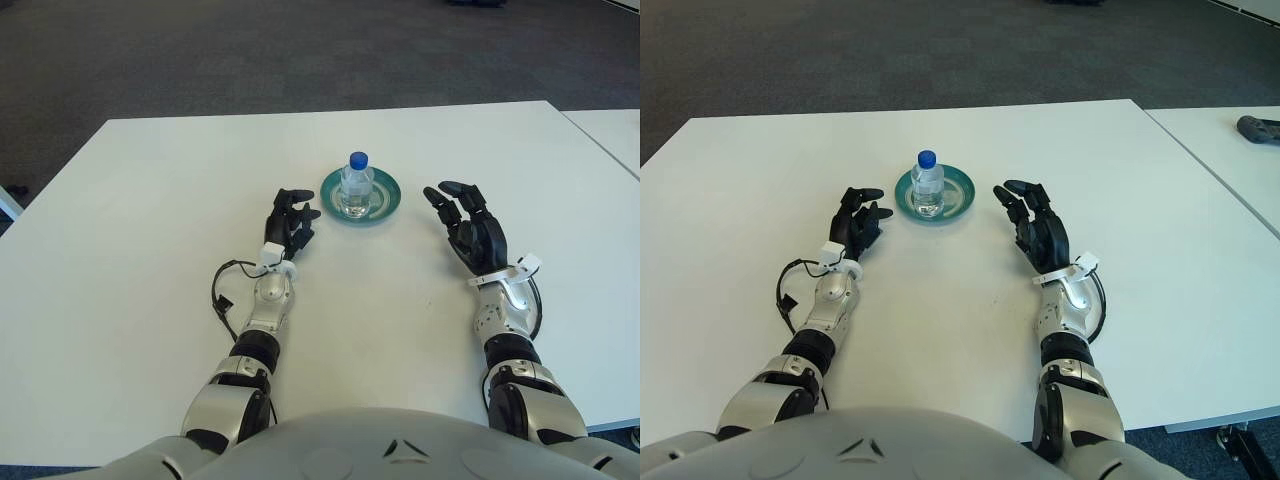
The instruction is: Put the bottle into the plate.
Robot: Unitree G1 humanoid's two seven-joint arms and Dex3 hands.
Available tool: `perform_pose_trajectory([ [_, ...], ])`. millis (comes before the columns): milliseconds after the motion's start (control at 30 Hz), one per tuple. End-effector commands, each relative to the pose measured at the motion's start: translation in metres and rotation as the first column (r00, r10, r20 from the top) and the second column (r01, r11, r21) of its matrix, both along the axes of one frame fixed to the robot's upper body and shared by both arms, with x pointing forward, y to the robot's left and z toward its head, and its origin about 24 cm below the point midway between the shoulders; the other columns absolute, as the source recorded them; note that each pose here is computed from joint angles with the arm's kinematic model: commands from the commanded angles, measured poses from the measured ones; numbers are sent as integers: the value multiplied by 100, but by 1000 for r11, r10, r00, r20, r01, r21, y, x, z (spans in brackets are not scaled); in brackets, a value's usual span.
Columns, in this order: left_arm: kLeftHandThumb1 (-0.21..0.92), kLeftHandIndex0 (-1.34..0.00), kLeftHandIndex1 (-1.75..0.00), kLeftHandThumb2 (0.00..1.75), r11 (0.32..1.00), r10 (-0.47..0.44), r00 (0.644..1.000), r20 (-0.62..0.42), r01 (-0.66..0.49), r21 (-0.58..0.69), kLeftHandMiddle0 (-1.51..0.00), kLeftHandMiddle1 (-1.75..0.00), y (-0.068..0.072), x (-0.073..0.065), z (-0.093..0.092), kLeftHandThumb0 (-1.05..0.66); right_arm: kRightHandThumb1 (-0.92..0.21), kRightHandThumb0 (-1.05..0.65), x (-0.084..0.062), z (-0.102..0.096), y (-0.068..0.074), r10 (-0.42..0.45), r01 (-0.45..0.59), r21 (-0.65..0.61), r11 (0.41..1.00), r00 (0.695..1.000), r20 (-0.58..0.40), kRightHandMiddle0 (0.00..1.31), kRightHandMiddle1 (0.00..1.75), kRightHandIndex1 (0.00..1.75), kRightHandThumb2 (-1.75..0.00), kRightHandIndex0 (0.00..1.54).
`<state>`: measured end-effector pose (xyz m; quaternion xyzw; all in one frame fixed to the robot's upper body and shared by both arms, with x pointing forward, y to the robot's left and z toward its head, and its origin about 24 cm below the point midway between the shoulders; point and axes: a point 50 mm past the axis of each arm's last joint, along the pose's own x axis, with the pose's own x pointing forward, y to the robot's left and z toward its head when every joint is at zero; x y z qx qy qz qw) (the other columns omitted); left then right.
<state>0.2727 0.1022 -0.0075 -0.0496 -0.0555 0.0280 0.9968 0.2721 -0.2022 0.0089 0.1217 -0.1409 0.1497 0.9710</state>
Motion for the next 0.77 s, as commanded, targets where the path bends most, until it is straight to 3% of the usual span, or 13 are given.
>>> perform_pose_trajectory([
  [0,92,-34,-115,56,999,13,995,-98,-17,-31,-61,-86,-4,-24,-23,-66,-92,-63,-13,-18,-2,-18,18,4,1000,997,-72,10,107,52,-54,35],
  [267,92,-39,-113,57,999,39,994,-101,-41,-22,-65,-84,-3,-31,-23,-64,-90,-61,-14,-21,-6,-12,14,15,1000,994,-106,11,109,54,-53,33],
  [367,92,-40,-112,60,999,42,998,-53,-43,-21,-66,-84,-7,-39,-10,-66,-90,-61,-18,-24,-16,-43,36,-42,998,981,-190,11,110,55,-52,33],
  [433,92,-40,-112,62,999,45,997,-64,-46,-12,-66,-83,-8,-44,-11,-67,-89,-61,-24,-24,-20,-58,46,-60,997,975,-214,13,110,55,-52,34],
  [733,92,-40,-112,65,998,60,990,-129,-64,-26,-67,-83,-10,-61,-17,-71,-91,-62,-28,-15,-7,-62,47,-76,996,977,-203,17,111,55,-48,36],
])
